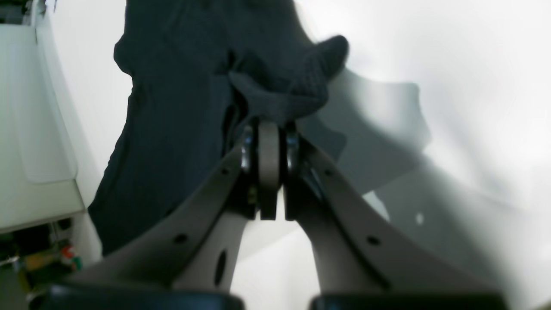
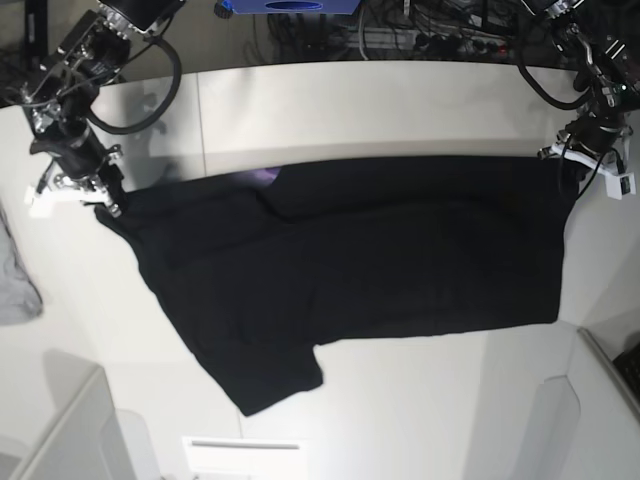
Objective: Fold the T-shirt properly
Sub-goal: 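Grasp the collar edge with both grippers and drag it back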
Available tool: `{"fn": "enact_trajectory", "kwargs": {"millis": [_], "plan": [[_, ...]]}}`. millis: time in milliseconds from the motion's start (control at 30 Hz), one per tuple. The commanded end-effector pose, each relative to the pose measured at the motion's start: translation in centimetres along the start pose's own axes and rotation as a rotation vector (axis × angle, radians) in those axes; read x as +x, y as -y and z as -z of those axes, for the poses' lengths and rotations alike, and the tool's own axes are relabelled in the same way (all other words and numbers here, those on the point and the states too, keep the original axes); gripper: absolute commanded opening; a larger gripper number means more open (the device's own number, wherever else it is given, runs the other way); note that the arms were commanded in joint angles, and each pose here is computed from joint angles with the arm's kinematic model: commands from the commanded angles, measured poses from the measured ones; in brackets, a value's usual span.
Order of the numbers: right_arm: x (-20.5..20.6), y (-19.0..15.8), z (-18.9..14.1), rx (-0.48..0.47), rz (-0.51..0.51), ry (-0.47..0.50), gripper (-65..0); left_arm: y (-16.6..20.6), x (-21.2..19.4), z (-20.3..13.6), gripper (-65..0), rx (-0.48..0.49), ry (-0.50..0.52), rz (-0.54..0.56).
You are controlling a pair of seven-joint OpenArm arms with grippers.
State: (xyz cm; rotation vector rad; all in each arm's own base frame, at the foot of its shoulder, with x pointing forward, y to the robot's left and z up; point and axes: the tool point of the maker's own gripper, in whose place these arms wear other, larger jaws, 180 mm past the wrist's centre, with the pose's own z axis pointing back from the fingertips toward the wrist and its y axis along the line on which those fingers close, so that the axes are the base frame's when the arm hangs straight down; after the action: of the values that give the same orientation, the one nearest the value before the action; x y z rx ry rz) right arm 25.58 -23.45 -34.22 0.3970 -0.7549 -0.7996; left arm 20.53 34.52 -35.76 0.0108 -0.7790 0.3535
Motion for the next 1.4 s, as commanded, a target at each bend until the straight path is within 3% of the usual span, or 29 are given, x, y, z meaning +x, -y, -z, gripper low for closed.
{"fn": "enact_trajectory", "kwargs": {"millis": [0, 300, 467, 767, 933, 1367], "plan": [[1.1, -0.3, -0.5, 0.007, -0.007, 0.033, -65.0, -1.0, 1.7, -1.0, -65.0, 0.029, 0.052, 0.026], [-1.4, 4.6, -2.4, -0.108, 0.04, -0.053, -65.0, -2.5, -1.6, -2.7, -65.0, 0.07, -0.027, 0.054], [-2.5, 5.7, -2.9, -0.126, -0.013, -0.082, -65.0, -3.1, -3.4, -3.3, -65.0, 0.081, -0.077, 0.064], [-3.6, 7.1, -3.4, -0.16, -0.016, -0.113, -65.0, -3.0, -6.4, -4.2, -65.0, 0.061, -0.143, 0.092], [-4.0, 8.3, -4.0, -0.191, -0.02, -0.095, -65.0, -3.4, -6.8, -4.7, -65.0, 0.067, -0.091, 0.09], [-5.8, 10.3, -4.7, -0.238, -0.004, -0.139, -65.0, -4.0, -8.3, -5.6, -65.0, 0.08, -0.132, 0.097]]}}
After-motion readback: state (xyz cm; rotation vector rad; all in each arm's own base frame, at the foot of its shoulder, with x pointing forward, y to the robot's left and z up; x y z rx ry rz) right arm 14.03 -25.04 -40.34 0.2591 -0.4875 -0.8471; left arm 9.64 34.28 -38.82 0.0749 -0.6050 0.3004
